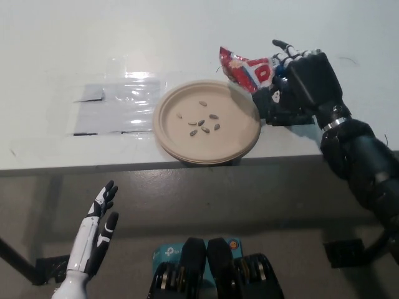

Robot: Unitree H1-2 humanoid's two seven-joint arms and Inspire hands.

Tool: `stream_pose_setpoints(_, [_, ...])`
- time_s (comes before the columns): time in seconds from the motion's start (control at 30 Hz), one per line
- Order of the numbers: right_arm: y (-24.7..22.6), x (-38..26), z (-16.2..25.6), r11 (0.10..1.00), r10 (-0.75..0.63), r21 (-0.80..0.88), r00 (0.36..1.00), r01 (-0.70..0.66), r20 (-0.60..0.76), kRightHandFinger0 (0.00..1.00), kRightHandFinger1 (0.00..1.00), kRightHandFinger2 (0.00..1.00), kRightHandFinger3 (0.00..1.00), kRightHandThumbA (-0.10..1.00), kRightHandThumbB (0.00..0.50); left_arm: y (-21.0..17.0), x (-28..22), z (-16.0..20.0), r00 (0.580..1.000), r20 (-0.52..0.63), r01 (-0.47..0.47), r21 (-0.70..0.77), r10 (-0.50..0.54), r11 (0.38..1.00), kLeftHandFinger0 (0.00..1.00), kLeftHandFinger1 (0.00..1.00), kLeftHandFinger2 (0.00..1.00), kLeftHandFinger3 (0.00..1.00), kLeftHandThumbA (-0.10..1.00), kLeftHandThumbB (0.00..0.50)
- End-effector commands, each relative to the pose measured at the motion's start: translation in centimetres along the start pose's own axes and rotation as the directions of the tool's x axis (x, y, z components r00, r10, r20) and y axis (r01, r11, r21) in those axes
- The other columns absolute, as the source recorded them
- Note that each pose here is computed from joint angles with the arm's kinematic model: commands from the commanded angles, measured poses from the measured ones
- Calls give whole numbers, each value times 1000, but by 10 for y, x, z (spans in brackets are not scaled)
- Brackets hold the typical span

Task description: The robot picks up a small bag of sunflower seeds on the right hand side and take it to the empty plate on the left hand side then pours some sunflower seeds on to the plate.

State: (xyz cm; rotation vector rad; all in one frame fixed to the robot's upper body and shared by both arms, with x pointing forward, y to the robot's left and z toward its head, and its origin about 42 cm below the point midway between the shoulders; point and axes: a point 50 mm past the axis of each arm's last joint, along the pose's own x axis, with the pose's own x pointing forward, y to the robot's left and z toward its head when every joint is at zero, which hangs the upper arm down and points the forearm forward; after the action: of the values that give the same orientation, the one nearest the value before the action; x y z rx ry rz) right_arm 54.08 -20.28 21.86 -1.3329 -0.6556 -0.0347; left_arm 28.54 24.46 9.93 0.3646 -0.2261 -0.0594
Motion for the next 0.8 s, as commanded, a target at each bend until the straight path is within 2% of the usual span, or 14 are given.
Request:
stream_pose_setpoints(0.0, [-28, 20, -11, 937, -158, 284, 972, 202, -172, 0, 388, 815, 812, -100, 131, 7, -2, 6, 999, 48, -18, 24, 16, 1000, 1000, 1000, 1000, 1000, 1000, 93])
stream_pose_setpoints(0.1, [-24, 11, -18, 902, -164, 347, 948, 256, -272, 0, 393, 796, 841, -100, 165, 9, -3, 5, 998, 55, -17, 28, 15, 999, 1000, 1000, 1000, 1000, 1000, 88])
stream_pose_setpoints(0.2, [-22, 6, -22, 890, -156, 368, 938, 269, -309, 0, 415, 818, 894, -100, 148, 9, -3, 4, 999, 44, -19, 22, 18, 1000, 1000, 1000, 1000, 1000, 1000, 100])
stream_pose_setpoints(0.43, [-20, -1, -31, 895, -161, 345, 926, 283, -341, 0, 425, 814, 887, -100, 155, 11, -6, 3, 999, 39, -28, 21, 27, 999, 1000, 1000, 1000, 1000, 1000, 101])
stream_pose_setpoints(0.47, [-20, -3, -34, 897, -156, 342, 924, 280, -349, 0, 422, 810, 882, -100, 144, 12, -7, 3, 999, 38, -28, 23, 27, 999, 1000, 1000, 1000, 1000, 1000, 101])
stream_pose_setpoints(0.67, [-23, -9, -47, 937, -150, 261, 942, 232, -300, 0, 423, 814, 864, -100, 122, 11, -7, 2, 999, 35, -29, 12, 29, 1000, 1000, 1000, 1000, 1000, 1000, 110])
stream_pose_setpoints(0.7, [-23, -10, -48, 953, -141, 220, 950, 206, -277, 0, 409, 828, 807, -100, 112, 11, -8, 2, 999, 35, -30, 10, 29, 1000, 1000, 1000, 997, 1000, 1000, 117])
stream_pose_setpoints(0.77, [-22, -13, -51, 985, -112, 107, 968, 139, -226, 0, 396, 851, 785, -100, 141, 11, -9, 1, 999, 33, -27, 16, 27, 1000, 1000, 1000, 981, 1000, 1000, 118])
